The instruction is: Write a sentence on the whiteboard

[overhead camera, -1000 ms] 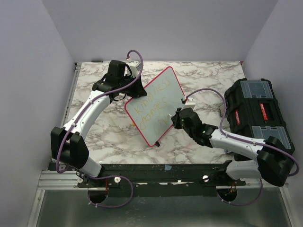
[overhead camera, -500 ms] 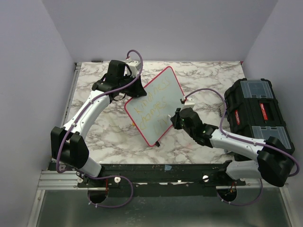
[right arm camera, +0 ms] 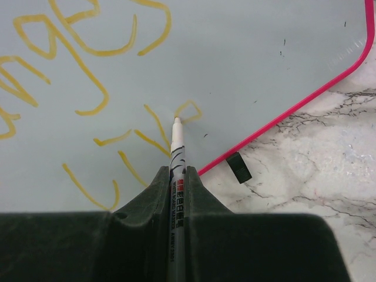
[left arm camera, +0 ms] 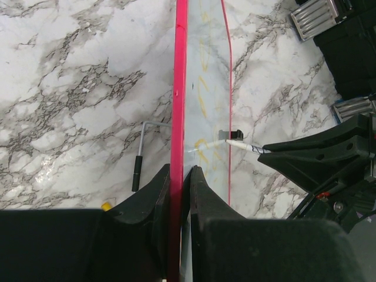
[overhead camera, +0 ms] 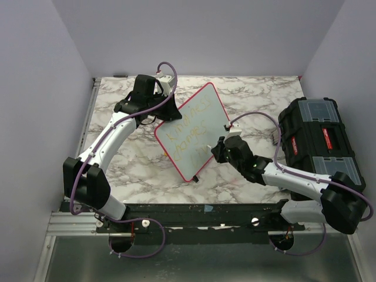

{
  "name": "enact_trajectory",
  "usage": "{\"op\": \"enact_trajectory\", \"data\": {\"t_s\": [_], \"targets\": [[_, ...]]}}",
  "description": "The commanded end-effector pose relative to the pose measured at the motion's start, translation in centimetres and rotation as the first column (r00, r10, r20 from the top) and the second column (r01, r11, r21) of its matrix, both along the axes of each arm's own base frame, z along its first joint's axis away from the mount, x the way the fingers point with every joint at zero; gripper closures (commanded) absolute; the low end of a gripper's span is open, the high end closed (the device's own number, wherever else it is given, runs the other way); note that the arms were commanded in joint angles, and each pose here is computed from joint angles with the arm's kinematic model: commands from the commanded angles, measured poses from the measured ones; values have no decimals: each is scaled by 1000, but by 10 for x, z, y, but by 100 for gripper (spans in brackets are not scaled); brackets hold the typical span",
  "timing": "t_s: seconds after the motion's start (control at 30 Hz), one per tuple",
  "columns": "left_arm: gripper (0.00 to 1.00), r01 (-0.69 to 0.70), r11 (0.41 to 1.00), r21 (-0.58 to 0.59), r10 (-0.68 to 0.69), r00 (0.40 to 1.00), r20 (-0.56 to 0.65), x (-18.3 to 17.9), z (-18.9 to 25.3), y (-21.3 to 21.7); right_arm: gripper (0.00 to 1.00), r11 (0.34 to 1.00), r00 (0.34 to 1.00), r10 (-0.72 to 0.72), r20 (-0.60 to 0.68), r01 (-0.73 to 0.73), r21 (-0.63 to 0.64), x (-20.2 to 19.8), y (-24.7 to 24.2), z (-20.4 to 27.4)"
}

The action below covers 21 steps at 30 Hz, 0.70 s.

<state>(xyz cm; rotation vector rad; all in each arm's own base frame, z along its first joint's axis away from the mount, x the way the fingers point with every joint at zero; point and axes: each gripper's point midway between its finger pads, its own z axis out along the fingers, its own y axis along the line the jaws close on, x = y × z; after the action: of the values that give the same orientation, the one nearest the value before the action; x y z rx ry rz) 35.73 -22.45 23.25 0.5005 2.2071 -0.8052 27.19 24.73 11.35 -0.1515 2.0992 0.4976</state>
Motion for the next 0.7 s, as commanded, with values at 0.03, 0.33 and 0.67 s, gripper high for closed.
{"op": "enact_trajectory", "data": {"t_s": [0.03, 0.33, 0.67], "targets": [[100, -39, 979, 200, 40, 999, -3, 5, -36, 28, 99, 998, 995, 58, -79, -58, 0, -19, 3, -24], [100, -40, 979, 201, 41, 999, 2, 5, -35, 29, 99, 999, 996, 14, -83, -17, -36, -18, -9, -33], [100, -40, 979, 202, 40, 999, 4, 4, -35, 28, 99, 994, 996, -53, -68, 46, -102, -10, -21, -41]]}}
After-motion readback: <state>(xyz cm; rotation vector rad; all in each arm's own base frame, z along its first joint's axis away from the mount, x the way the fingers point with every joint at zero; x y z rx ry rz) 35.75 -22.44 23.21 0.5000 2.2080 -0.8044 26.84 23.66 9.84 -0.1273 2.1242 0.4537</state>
